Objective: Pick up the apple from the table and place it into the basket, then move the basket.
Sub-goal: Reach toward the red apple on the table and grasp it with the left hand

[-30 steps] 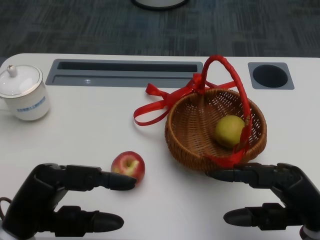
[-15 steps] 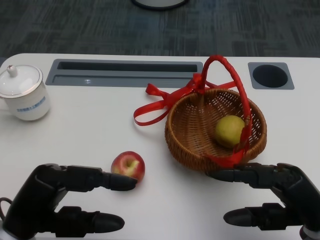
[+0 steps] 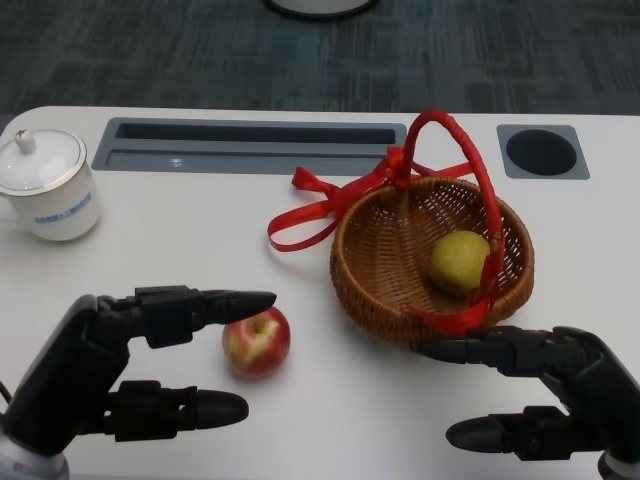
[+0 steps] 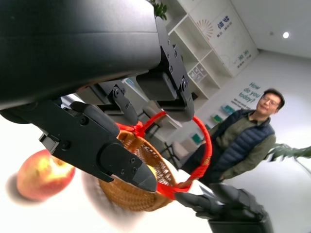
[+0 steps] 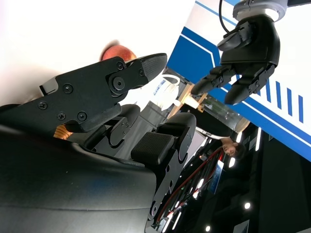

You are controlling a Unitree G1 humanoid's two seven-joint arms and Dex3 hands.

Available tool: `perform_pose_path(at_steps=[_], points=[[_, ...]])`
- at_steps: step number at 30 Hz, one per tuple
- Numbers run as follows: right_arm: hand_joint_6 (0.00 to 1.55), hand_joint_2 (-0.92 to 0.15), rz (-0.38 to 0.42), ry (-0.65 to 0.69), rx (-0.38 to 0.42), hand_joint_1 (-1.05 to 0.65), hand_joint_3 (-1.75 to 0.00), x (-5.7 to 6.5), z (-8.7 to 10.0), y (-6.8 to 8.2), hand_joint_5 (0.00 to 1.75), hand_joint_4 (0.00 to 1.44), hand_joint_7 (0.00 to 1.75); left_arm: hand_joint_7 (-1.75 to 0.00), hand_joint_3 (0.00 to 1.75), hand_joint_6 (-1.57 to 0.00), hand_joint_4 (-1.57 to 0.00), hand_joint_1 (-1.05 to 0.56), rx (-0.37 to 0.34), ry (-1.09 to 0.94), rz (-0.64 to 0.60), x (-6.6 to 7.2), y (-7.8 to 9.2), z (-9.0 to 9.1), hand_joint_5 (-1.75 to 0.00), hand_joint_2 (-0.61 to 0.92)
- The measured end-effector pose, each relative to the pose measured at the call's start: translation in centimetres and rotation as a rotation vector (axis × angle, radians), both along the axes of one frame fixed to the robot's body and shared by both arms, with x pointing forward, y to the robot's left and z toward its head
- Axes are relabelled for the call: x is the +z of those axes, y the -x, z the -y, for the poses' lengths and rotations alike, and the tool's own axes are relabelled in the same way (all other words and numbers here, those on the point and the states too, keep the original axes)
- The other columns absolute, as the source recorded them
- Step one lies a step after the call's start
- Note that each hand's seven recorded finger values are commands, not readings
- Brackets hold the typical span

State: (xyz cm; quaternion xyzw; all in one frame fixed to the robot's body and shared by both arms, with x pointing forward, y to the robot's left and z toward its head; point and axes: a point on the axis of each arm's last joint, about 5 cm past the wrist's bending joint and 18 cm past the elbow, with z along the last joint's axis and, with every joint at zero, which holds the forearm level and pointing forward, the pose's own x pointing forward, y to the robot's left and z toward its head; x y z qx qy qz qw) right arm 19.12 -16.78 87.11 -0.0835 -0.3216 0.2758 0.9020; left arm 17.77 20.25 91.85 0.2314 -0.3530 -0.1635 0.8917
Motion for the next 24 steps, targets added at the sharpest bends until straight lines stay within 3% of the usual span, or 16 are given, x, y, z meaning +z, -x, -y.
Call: perform_pose_path(at_steps=[6, 14, 24], points=[[0.78, -0.79, 0.0, -0.001, 0.0, -0.34, 0.0, 0.0, 0.0, 0.0, 0.0, 0.83, 0.0, 0.0, 0.0, -0.48, -0.53, -0.66, 0.062, -0.115, 0.039, 0.2, -1.3, 0.7, 0.0, 0.64], [0.78, -0.78, 0.009, -0.002, 0.001, -0.34, 0.0, 0.0, -0.1, 0.0, 0.0, 0.83, 0.0, 0.0, 0.0, -0.33, -0.35, -0.77, 0.052, -0.285, -0.036, -0.7, -3.5, 1.8, 0.0, 0.62], [0.78, -0.79, 0.014, -0.002, 0.001, -0.34, 0.0, 0.1, -0.1, 0.0, 0.0, 0.83, 0.0, 0.0, 0.01, -0.24, -0.25, -0.91, 0.047, -0.465, -0.166, -3.2, -6.1, 3.8, 0.0, 0.62]])
